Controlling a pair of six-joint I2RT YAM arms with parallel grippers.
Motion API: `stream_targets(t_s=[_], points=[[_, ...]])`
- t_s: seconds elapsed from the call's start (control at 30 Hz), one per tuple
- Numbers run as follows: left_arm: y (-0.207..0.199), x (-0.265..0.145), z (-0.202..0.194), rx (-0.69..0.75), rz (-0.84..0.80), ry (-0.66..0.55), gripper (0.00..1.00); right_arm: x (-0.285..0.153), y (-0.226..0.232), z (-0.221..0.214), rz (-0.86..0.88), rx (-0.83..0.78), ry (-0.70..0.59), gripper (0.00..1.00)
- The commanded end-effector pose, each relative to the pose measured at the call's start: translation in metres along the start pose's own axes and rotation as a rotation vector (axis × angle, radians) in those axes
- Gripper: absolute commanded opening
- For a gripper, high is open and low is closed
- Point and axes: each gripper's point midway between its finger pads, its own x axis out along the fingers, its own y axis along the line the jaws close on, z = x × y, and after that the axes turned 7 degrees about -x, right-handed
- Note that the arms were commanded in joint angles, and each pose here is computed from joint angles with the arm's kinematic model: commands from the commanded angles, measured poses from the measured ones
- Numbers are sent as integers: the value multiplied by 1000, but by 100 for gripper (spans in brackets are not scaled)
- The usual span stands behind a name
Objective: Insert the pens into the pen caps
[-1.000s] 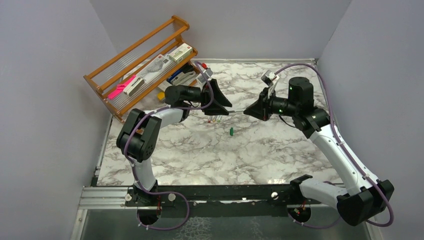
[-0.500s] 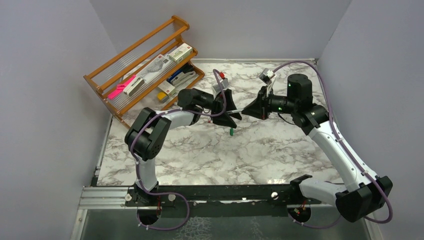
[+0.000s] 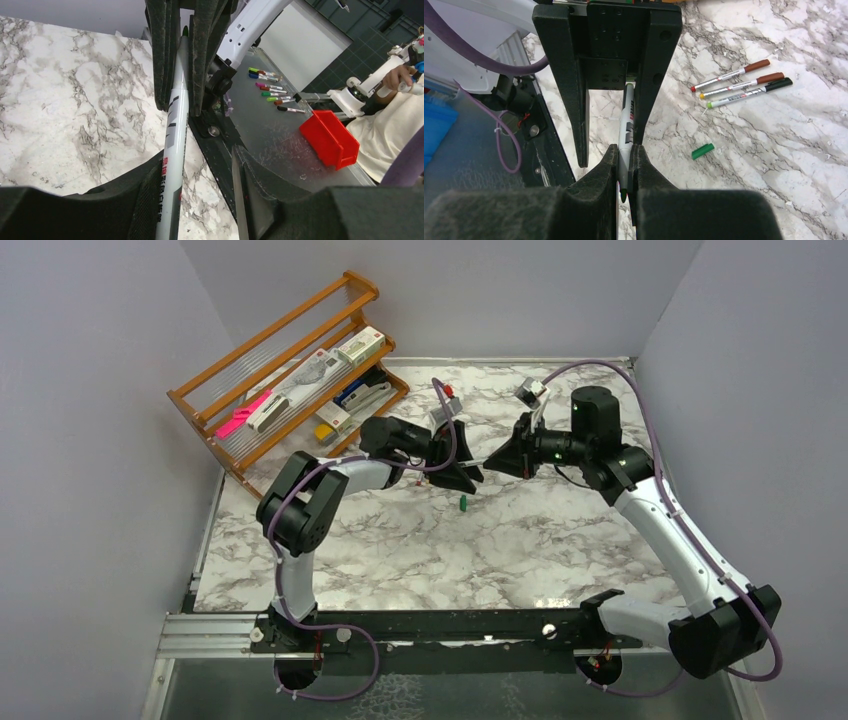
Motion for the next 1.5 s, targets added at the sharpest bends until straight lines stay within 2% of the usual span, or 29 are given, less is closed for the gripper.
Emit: stream_targets(t_s=[0.0, 0.2, 0.3, 0.5, 0.7, 0.9, 1.27, 1.3, 1.47], points=[[-8, 1, 10, 240, -33, 8, 41, -3, 9, -6, 41, 12, 33, 1], [-5, 1, 9, 228, -33, 8, 41, -5, 11, -8, 44, 16, 40, 1], [-2, 1, 7, 221, -33, 15, 49, -7, 13, -5, 45, 8, 39, 1], [5, 1, 4, 207, -34, 23, 58, -12, 18, -11, 51, 11, 56, 1], [5, 4, 1, 197, -44, 39, 55, -14, 17, -16, 28, 13, 57, 1], [3, 9, -8, 175, -58, 58, 46, -11, 15, -14, 34, 8, 56, 1], [-2, 19, -9, 183, -86, 78, 44, -6, 8, -22, 26, 23, 81, 1], [-1, 20, -9, 184, -87, 78, 42, -5, 7, -23, 24, 25, 83, 1], [0, 20, -11, 181, -86, 78, 6, -5, 5, -25, 16, 27, 91, 1]])
